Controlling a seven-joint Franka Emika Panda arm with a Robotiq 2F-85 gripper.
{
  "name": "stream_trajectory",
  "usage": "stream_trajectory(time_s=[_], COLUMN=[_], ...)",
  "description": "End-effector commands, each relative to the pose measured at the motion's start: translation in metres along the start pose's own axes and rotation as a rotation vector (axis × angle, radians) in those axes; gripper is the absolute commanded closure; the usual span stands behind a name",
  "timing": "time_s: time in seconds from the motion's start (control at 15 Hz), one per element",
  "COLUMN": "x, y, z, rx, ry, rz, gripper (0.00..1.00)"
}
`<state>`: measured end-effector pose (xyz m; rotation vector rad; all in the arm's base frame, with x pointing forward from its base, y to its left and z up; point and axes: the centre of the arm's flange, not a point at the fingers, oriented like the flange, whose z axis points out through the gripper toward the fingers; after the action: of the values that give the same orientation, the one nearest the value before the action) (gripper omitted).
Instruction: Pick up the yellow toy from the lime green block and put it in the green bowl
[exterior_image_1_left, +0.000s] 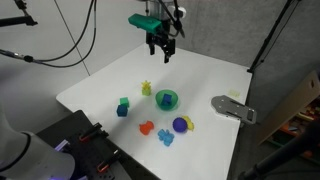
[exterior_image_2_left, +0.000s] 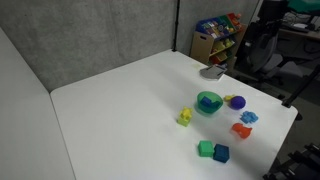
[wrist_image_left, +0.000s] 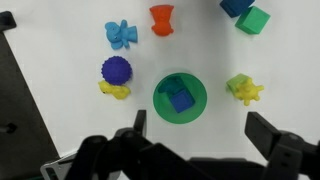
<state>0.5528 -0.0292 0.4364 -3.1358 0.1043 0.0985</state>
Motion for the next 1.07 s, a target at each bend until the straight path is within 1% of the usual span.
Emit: stream_trajectory(time_s=[0.0, 0.2, 0.4, 0.6, 0.73, 1.0], x=[0.006, 0.013, 0.022, 0.032, 0.039, 0.055], y=[-0.001, -0.009, -0.032, -0.069, -0.098, -0.156], z=[0.032, 0.057, 0.074, 0.091, 0.1, 0.123], rx=[-0.015, -0.029, -0.05, -0.079, -0.083, -0.066], ry=[0.037, 0.042, 0.048, 0.066, 0.078, 0.086], rz=[0.015, 0.014, -0.01, -0.046, -0.066, -0.121], gripper=[0.0, 0.0, 0.0, 0.0, 0.0, 0.0])
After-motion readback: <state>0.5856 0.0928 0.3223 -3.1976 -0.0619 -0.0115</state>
